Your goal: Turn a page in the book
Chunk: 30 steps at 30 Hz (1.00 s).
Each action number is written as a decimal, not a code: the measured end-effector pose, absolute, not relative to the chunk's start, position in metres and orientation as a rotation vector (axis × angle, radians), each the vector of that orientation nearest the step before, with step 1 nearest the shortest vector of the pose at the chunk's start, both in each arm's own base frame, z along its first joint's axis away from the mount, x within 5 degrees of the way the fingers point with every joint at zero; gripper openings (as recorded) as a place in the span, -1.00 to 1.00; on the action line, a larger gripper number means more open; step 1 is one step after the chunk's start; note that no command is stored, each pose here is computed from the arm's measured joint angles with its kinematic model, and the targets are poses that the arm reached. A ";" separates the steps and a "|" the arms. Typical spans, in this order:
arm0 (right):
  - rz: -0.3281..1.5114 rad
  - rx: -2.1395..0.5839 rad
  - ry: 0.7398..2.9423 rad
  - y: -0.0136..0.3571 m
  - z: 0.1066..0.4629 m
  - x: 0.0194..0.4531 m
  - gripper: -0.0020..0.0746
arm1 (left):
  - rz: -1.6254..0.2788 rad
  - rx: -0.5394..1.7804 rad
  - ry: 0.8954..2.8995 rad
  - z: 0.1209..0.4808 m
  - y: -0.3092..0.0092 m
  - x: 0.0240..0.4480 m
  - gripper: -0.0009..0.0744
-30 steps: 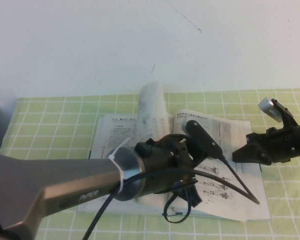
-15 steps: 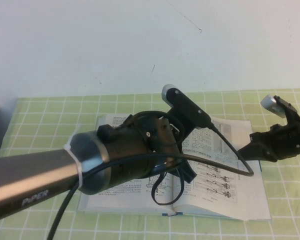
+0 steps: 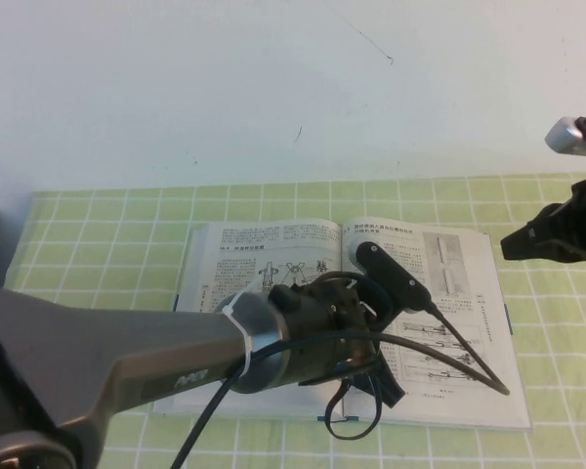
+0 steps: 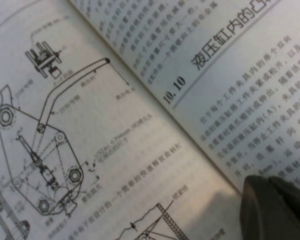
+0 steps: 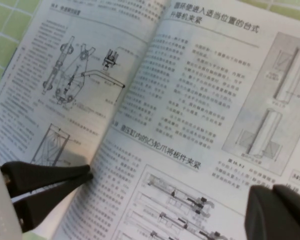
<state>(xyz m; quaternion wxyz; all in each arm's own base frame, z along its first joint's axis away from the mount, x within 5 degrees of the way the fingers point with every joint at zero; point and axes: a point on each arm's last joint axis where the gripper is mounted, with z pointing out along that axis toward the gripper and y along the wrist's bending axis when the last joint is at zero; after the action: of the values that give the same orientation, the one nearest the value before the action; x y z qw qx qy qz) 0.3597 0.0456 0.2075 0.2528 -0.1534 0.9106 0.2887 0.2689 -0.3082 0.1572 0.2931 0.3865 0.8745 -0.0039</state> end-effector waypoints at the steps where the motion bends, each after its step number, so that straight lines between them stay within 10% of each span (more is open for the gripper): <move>1: 0.779 -0.422 2.473 0.046 0.210 0.359 -0.95 | -0.014 1.027 2.330 0.157 -0.308 0.269 -0.99; 11: 0.740 -0.451 2.404 0.046 0.239 0.345 -0.95 | -0.016 0.926 2.348 0.175 -0.302 0.268 -0.99; 17: 0.662 -0.467 2.229 0.046 0.273 0.312 -0.95 | -0.140 0.750 2.182 0.255 -0.282 0.256 -0.99; 30: 0.403 -0.483 1.826 0.042 0.314 0.201 -0.95 | -0.409 0.539 1.827 0.345 -0.159 0.159 -0.99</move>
<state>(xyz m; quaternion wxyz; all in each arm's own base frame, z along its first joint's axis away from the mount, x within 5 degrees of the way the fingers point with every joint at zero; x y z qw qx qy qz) 0.2013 0.0421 0.3140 0.5690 -0.2059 0.7774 0.1718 0.1590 -0.1595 0.3452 0.5617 0.2289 0.7759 -0.1735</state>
